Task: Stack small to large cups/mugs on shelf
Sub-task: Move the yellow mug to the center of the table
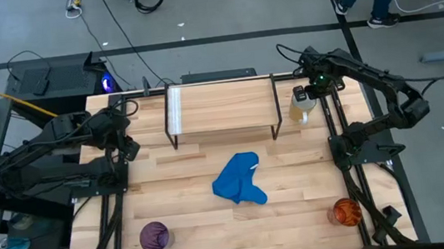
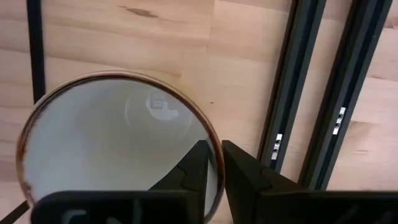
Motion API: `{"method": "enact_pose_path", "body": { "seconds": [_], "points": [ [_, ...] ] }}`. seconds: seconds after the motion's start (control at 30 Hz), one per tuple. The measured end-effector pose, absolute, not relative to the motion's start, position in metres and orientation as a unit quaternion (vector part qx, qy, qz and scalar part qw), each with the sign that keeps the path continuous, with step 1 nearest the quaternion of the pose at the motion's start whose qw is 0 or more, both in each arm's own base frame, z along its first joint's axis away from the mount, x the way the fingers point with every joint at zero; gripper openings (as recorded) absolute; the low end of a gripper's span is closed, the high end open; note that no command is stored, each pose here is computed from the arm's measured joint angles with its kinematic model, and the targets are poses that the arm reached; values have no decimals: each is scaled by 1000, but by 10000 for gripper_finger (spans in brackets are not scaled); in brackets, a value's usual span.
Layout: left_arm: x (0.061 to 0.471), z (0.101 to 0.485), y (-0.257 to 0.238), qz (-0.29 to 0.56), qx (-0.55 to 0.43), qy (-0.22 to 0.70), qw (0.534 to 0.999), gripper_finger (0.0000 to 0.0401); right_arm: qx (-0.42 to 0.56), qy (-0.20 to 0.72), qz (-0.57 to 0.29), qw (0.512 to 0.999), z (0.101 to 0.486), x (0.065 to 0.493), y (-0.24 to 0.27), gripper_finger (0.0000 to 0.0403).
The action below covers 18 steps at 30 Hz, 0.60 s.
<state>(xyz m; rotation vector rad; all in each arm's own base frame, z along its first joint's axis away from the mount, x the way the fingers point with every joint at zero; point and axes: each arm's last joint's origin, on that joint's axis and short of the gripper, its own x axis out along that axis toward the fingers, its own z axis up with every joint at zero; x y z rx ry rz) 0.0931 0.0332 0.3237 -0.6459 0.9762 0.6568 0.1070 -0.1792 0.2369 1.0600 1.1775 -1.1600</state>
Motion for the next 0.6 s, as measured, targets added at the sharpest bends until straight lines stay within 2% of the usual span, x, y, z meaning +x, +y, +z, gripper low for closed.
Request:
{"method": "enact_pose_path", "body": {
  "seconds": [0.23,0.43,0.6],
  "points": [
    [93,324,33,305,-300,451,783,101,443,497,-488,564,236,108,-181,51],
    [93,324,33,308,-306,449,781,96,445,494,-484,568,237,109,-181,16],
    [93,324,33,309,-307,448,780,95,445,495,-484,568,237,109,-181,15]
  ]
}}
